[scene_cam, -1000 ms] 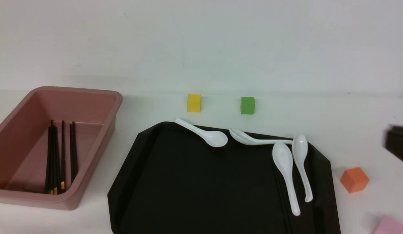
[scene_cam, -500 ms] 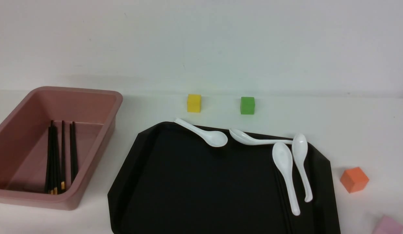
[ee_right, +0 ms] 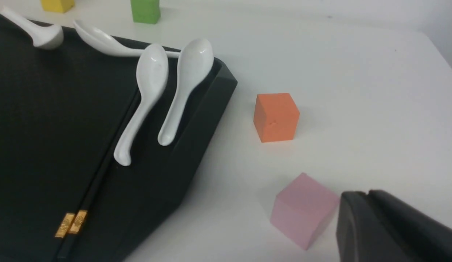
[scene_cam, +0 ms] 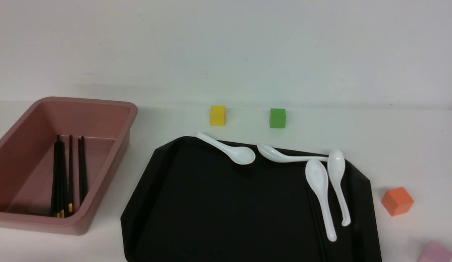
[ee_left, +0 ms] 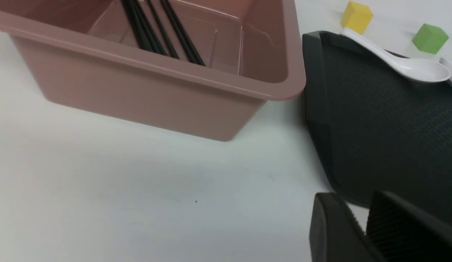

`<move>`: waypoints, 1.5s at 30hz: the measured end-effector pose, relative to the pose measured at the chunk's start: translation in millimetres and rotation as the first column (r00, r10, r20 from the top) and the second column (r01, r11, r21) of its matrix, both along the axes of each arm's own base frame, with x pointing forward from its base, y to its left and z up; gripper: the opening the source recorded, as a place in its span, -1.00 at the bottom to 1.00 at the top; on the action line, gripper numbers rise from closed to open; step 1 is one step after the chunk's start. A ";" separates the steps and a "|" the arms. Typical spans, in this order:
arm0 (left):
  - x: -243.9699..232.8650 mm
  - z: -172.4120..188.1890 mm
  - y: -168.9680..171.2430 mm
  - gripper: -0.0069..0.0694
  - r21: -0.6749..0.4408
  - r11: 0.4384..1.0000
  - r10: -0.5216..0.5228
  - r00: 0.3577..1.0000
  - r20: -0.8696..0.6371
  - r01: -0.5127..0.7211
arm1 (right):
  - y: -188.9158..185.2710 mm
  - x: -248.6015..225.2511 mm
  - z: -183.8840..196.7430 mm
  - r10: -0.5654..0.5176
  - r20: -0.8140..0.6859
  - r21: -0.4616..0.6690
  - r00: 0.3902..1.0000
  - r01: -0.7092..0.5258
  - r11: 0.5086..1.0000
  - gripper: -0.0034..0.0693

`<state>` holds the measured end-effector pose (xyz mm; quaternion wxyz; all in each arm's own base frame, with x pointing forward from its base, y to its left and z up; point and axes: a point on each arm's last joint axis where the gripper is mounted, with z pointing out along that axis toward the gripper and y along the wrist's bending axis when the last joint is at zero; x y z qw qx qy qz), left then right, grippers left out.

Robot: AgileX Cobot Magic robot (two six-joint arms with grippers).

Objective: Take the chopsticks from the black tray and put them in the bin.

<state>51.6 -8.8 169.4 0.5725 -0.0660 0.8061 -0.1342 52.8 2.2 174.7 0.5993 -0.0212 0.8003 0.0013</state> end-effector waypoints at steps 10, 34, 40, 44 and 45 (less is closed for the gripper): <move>0.0 0.0 0.0 -0.36 0.000 1.000 0.000 1.000 0.000 0.000 | -0.2 0.0 -0.1 0.000 -0.001 -0.006 1.000 0.000 1.000 -0.73; 0.0 0.0 0.0 -0.28 0.000 1.000 0.000 1.000 0.000 0.000 | -0.2 0.0 -0.1 -0.001 -0.001 -0.007 1.000 0.001 1.000 -0.64; 0.0 0.0 0.0 -0.26 0.000 1.000 0.000 1.000 0.000 0.000 | -0.2 0.0 0.2 0.000 0.000 -0.007 1.000 0.000 1.000 -0.62; 0.0 0.0 0.0 -0.25 0.000 1.000 0.000 1.000 0.000 0.000 | -0.2 0.0 0.2 0.000 0.000 -0.007 1.000 0.000 1.000 -0.60; 0.0 0.0 0.0 -0.25 0.000 1.000 0.000 1.000 0.000 0.000 | -0.2 0.0 0.2 0.000 0.000 -0.007 1.000 0.000 1.000 -0.60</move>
